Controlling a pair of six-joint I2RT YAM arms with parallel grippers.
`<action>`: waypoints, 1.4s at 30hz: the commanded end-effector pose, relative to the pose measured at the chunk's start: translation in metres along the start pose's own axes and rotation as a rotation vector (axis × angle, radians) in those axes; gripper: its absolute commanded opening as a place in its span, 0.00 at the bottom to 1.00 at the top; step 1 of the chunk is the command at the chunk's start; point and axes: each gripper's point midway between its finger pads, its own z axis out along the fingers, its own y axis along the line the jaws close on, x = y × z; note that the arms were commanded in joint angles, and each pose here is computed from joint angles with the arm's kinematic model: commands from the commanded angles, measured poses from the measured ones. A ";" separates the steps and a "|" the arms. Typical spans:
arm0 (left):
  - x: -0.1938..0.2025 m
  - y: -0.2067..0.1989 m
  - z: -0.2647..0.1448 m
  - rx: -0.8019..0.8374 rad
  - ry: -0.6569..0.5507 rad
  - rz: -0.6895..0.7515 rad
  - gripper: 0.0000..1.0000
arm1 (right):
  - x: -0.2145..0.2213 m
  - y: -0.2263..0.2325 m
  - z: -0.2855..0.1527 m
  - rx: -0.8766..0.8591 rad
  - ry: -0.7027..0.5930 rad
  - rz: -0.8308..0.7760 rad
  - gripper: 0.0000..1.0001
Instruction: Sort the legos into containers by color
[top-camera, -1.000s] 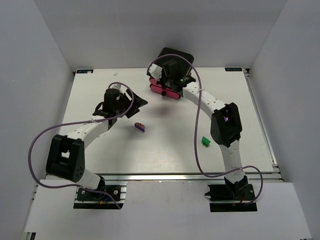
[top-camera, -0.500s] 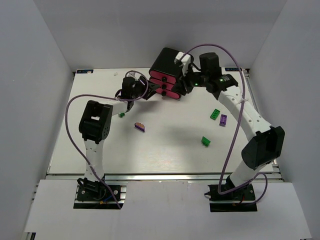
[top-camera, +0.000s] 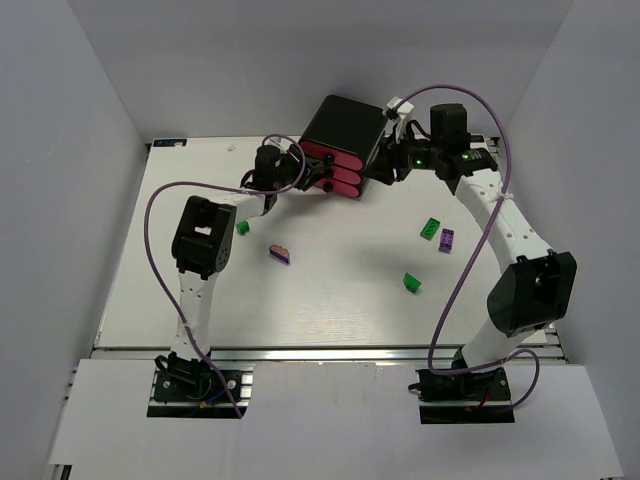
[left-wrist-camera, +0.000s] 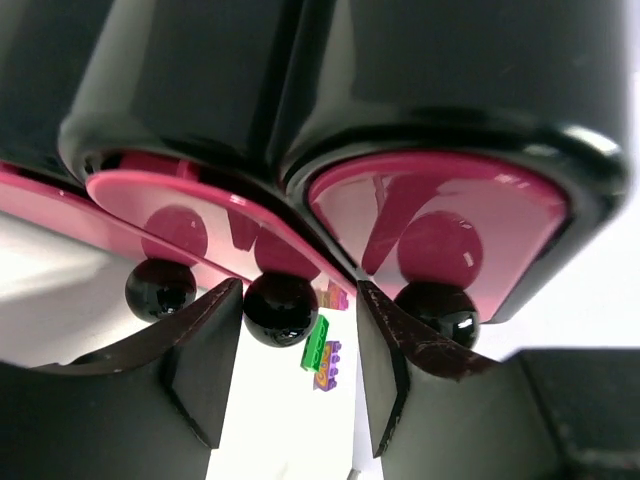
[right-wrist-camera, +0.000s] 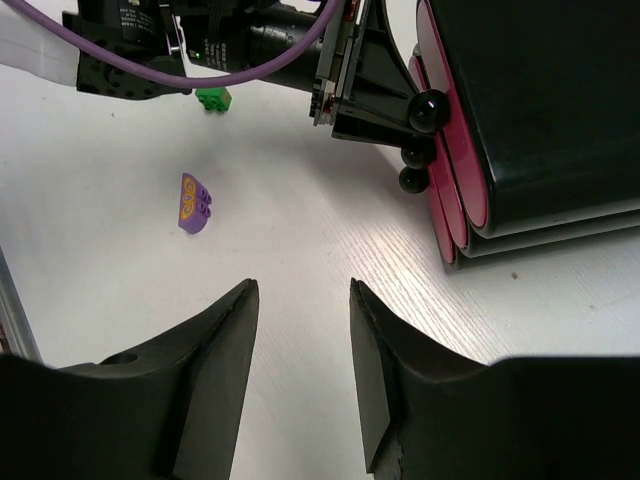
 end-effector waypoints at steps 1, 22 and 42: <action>0.005 -0.019 0.001 0.044 0.029 0.003 0.58 | -0.012 -0.002 -0.007 -0.011 -0.050 -0.004 0.47; 0.031 -0.010 0.013 0.016 0.086 -0.005 0.38 | -0.003 -0.018 -0.021 0.017 -0.053 0.026 0.53; 0.062 -0.017 -0.064 -0.016 0.120 0.078 0.38 | 0.035 -0.038 -0.036 0.102 0.007 0.064 0.72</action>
